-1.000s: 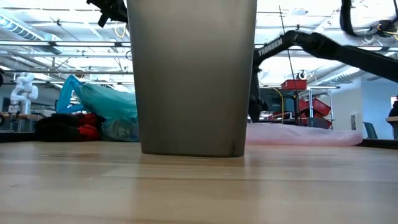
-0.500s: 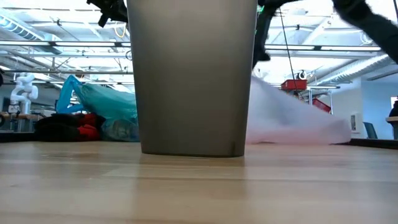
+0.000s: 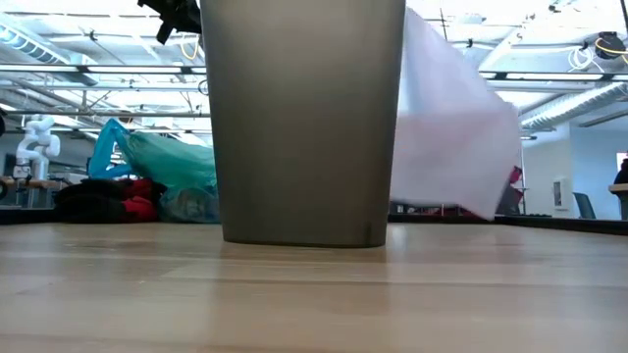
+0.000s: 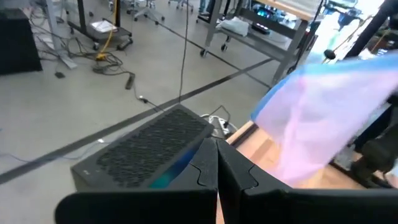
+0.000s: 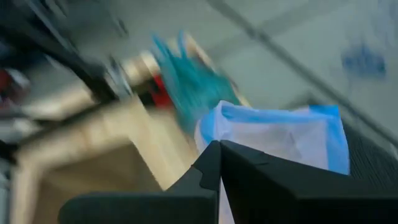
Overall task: Place trash/remove bag and relplace
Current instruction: Insert the new pink trash bag into the black trash bin
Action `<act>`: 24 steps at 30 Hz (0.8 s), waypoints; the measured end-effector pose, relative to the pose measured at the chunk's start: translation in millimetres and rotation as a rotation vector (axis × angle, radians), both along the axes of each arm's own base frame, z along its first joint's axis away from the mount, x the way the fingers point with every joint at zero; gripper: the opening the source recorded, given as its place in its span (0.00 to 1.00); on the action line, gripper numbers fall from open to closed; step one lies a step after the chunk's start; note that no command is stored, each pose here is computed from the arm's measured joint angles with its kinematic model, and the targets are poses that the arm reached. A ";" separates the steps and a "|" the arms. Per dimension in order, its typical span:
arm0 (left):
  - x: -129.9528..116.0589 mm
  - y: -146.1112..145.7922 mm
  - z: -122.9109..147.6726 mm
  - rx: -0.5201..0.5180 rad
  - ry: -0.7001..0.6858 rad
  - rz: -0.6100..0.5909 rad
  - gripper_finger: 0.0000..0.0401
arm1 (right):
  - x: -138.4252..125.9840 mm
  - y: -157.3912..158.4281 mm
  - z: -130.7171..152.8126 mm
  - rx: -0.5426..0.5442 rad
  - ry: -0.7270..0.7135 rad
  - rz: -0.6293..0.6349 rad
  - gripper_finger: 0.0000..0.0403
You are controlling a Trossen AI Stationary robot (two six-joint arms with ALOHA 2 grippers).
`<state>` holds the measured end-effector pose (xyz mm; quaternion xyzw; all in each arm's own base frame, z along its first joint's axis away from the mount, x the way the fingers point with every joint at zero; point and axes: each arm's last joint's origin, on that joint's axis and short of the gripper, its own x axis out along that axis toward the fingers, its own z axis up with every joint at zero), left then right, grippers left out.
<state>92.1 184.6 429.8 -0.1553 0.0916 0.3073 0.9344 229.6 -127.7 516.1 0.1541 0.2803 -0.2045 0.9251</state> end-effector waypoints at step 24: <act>1.7 0.5 -0.9 -0.078 -0.056 -0.035 0.00 | 82.1 158.7 29.6 0.169 -0.492 0.600 0.00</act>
